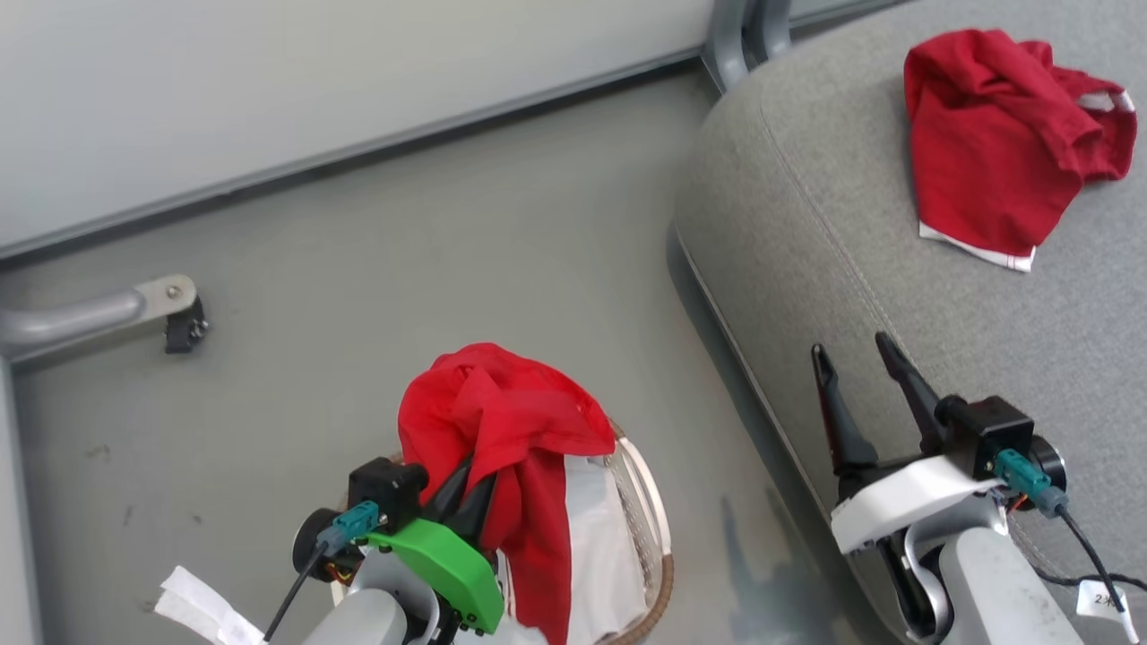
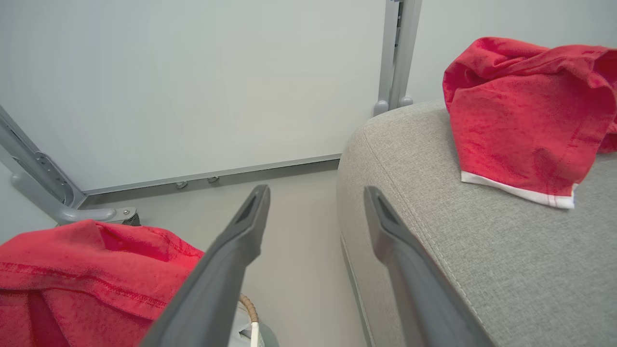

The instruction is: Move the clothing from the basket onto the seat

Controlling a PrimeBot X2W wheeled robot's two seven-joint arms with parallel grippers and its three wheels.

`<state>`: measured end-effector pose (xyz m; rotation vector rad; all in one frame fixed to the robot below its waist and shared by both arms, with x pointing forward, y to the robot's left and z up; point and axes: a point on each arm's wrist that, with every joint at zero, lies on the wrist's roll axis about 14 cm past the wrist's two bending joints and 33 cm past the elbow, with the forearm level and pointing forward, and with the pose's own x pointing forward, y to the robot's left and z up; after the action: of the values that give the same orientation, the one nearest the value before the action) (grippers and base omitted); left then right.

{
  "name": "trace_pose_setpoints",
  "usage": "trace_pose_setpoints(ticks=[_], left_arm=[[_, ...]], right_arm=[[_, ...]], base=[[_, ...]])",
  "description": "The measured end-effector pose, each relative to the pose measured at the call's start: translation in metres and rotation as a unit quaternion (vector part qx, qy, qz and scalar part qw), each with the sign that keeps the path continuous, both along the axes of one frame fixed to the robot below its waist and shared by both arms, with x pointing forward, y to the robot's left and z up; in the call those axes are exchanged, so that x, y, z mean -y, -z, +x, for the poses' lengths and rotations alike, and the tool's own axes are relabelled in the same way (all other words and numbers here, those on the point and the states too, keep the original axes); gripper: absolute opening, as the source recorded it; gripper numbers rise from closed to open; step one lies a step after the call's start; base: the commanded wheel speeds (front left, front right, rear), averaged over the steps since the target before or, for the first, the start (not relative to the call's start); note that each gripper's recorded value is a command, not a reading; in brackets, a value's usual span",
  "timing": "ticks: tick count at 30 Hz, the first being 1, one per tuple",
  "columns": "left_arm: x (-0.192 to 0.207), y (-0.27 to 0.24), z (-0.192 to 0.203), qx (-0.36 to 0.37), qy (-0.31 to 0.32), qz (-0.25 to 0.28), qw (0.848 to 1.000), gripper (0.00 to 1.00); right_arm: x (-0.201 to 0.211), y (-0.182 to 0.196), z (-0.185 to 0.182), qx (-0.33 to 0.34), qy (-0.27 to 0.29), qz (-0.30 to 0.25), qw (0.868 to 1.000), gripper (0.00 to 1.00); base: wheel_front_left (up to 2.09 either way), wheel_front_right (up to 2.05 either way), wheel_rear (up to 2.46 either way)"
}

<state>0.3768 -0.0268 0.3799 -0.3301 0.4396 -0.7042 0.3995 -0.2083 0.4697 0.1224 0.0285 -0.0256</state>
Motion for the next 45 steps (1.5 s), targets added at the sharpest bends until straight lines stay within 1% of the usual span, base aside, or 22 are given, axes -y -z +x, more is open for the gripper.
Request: trace_pose_setpoints(ticks=[5, 8, 14, 18, 20, 25, 30, 34, 40, 41, 42, 43, 45], left_arm=[[-0.008, -0.052, 0.012, 0.078, -0.029, -0.023, 0.996, 0.00], [-0.008, -0.089, 0.016, 0.129, -0.041, -0.044, 0.990, 0.00], [-0.015, -0.162, 0.020, 0.231, -0.062, -0.080, 0.968, 0.00], [-0.019, -0.197, 0.021, 0.279, -0.071, -0.096, 0.953, 0.00], [-0.019, -0.210, 0.019, 0.297, -0.071, -0.100, 0.947, 0.00], [-0.018, -0.220, 0.015, 0.311, -0.068, -0.107, 0.942, 0.00], [-0.015, -0.219, 0.010, 0.308, -0.063, -0.111, 0.943, 0.00], [-0.014, -0.217, 0.008, 0.303, -0.062, -0.111, 0.944, 0.00], [-0.011, -0.218, 0.004, 0.301, -0.058, -0.115, 0.945, 0.00], [-0.012, -0.217, 0.003, 0.299, -0.059, -0.116, 0.945, 0.00], [-0.012, -0.217, 0.003, 0.298, -0.059, -0.116, 0.946, 0.00], [-0.013, -0.216, 0.002, 0.297, -0.060, -0.116, 0.946, 0.00], [-0.015, -0.214, 0.003, 0.293, -0.065, -0.116, 0.947, 0.00]], right_arm=[[-0.013, -0.005, -0.013, 0.006, -0.016, 0.004, 1.000, 1.00], [-0.020, -0.009, -0.020, 0.011, -0.026, 0.006, 1.000, 1.00], [-0.035, -0.014, -0.032, 0.019, -0.047, 0.010, 0.999, 1.00], [-0.049, -0.013, -0.036, 0.018, -0.068, 0.008, 0.998, 1.00], [-0.061, -0.011, -0.037, 0.013, -0.088, 0.001, 0.996, 1.00], [-0.112, -0.013, -0.040, 0.018, -0.166, -0.006, 0.986, 1.00], [-0.154, -0.034, -0.033, 0.049, -0.237, -0.018, 0.970, 1.00], [-0.177, -0.048, -0.022, 0.071, -0.277, -0.038, 0.957, 1.00], [-0.198, -0.045, -0.007, 0.064, -0.314, -0.067, 0.945, 1.00], [-0.201, -0.045, -0.006, 0.063, -0.318, -0.068, 0.944, 0.69], [-0.203, -0.044, -0.004, 0.062, -0.320, -0.068, 0.943, 0.33], [-0.206, -0.042, -0.004, 0.058, -0.325, -0.068, 0.941, 0.00], [-0.210, -0.038, -0.004, 0.050, -0.330, -0.064, 0.941, 0.00]], base=[[0.00, 0.00, 0.00], [0.00, 0.00, 0.00], [0.00, 0.00, 0.00], [0.00, 0.00, 0.00], [0.00, 0.00, 0.00], [0.00, 0.00, 0.00], [0.00, 0.00, 0.00], [0.00, 0.00, 0.00], [0.00, 0.00, 0.00], [0.00, 0.00, 0.00], [0.00, 0.00, 0.00], [0.00, 0.00, 0.00], [0.00, 0.00, 0.00]])
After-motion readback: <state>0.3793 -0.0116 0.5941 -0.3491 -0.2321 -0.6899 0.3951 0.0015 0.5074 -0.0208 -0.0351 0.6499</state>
